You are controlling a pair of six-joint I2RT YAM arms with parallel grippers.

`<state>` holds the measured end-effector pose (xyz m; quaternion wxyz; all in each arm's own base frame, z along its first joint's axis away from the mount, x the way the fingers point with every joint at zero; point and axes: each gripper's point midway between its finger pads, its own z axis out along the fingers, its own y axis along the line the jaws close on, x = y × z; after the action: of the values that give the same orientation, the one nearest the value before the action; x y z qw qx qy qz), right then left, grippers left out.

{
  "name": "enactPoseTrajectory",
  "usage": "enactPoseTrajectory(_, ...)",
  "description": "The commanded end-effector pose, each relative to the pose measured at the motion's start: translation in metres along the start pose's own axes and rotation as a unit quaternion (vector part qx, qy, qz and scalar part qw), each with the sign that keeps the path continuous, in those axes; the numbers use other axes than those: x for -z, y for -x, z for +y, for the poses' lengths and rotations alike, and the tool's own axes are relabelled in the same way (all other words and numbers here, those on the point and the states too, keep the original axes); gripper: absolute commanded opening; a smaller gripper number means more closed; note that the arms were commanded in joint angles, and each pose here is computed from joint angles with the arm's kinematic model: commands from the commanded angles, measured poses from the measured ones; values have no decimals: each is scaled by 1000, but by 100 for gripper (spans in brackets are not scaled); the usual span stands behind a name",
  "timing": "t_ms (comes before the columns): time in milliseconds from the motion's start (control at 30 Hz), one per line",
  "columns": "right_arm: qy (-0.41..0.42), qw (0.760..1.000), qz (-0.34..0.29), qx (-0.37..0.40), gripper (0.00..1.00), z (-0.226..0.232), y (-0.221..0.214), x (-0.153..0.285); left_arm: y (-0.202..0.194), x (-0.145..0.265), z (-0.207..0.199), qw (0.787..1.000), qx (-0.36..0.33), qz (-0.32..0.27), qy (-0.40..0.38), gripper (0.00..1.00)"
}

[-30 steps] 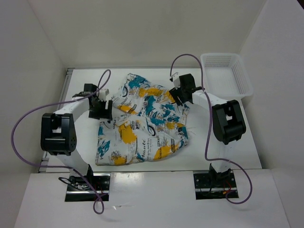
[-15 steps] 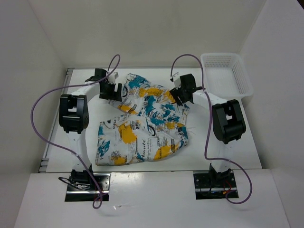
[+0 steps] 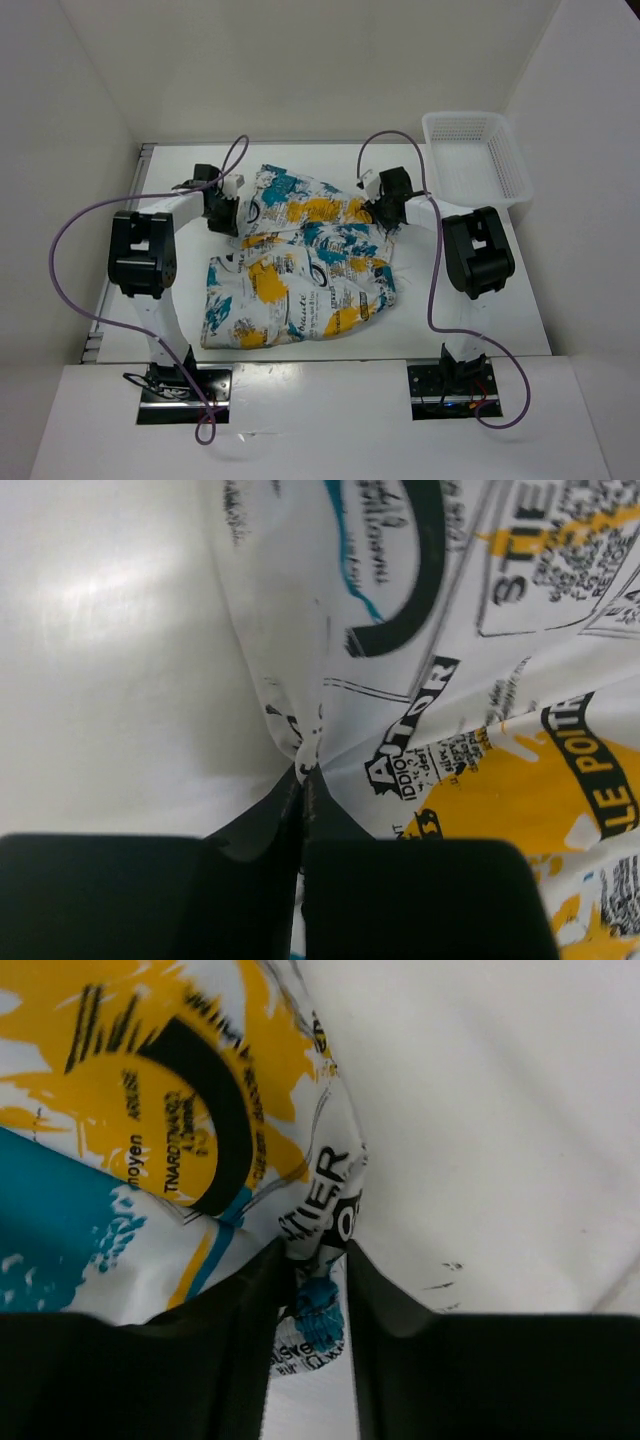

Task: Fold and stack the shorts
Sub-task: Flatten the shorts out

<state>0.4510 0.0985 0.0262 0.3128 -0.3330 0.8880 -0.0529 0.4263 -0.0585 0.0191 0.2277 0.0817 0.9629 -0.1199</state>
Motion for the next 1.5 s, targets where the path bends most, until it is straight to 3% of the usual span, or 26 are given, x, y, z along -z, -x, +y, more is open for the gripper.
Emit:
enactPoseTrajectory(0,19,999,4,49,33,12,-8,6,-57,23,20,995,38,80,35,7)
enactPoseTrajectory(33,27,997,-1,75,28,23,-2,7,-62,29,18,994,41,91,34,16)
enactPoseTrajectory(67,33,995,-3,97,26,31,-1,9,-58,35,13,995,40,83,23,37)
enactPoseTrajectory(133,42,989,-10,139,24,50,8,13,-35,40,6,998,34,51,5,56)
enactPoseTrajectory(167,39,989,-23,143,24,51,18,14,1,51,2,1000,20,0,-6,65)
enactPoseTrajectory(200,36,990,-27,136,24,50,23,15,33,54,3,999,7,-47,-6,82)
enactPoseTrajectory(267,45,988,-35,140,25,55,31,17,71,46,5,997,-4,-81,-15,87)
enactPoseTrajectory(300,45,988,-35,140,27,55,31,17,117,58,-2,991,-24,-128,-24,89)
enactPoseTrajectory(333,45,987,-36,152,27,54,31,17,134,54,-4,989,-32,-139,-26,89)
enactPoseTrajectory(367,45,986,-21,160,28,56,19,15,135,26,-1,992,-30,-120,-30,89)
enactPoseTrajectory(433,38,984,-5,172,30,54,8,13,175,22,-10,987,-50,-151,-28,90)
enactPoseTrajectory(467,36,984,-8,172,30,53,8,15,168,-9,-7,990,-47,-127,-27,94)
enactPoseTrajectory(633,36,988,-13,147,56,50,11,22,177,-66,-9,994,-51,-97,-26,95)
enactPoseTrajectory(667,34,989,-17,142,60,49,14,25,180,-71,-6,994,-51,-97,-19,95)
enactPoseTrajectory(700,33,991,-22,131,71,45,17,25,201,-55,-9,991,-56,-119,-18,96)
enactPoseTrajectory(767,13,995,-32,90,77,22,25,30,184,-77,-4,995,-47,-83,-20,96)
enactPoseTrajectory(800,16,996,-33,79,80,18,26,31,213,-53,-9,990,-59,-130,-17,96)
enactPoseTrajectory(833,13,996,-43,74,81,11,33,33,198,-74,-11,992,-59,-110,-21,96)
enactPoseTrajectory(867,15,997,-42,64,81,7,32,34,198,-74,-15,992,-62,-111,-18,96)
enactPoseTrajectory(967,35,997,-31,56,79,8,23,29,163,-92,-23,997,-55,-44,-22,92)
enactPoseTrajectory(1067,71,995,-29,61,78,21,21,27,141,-95,-28,998,-45,-4,-38,78)
enactPoseTrajectory(1133,88,994,-25,61,77,27,19,26,134,-94,-30,998,-42,7,-43,64)
enactPoseTrajectory(1367,158,984,-4,79,72,53,2,28,122,-91,-32,998,-37,28,-51,39)
enactPoseTrajectory(1467,192,978,1,84,64,66,-6,31,122,-91,-34,997,-37,28,-56,14)
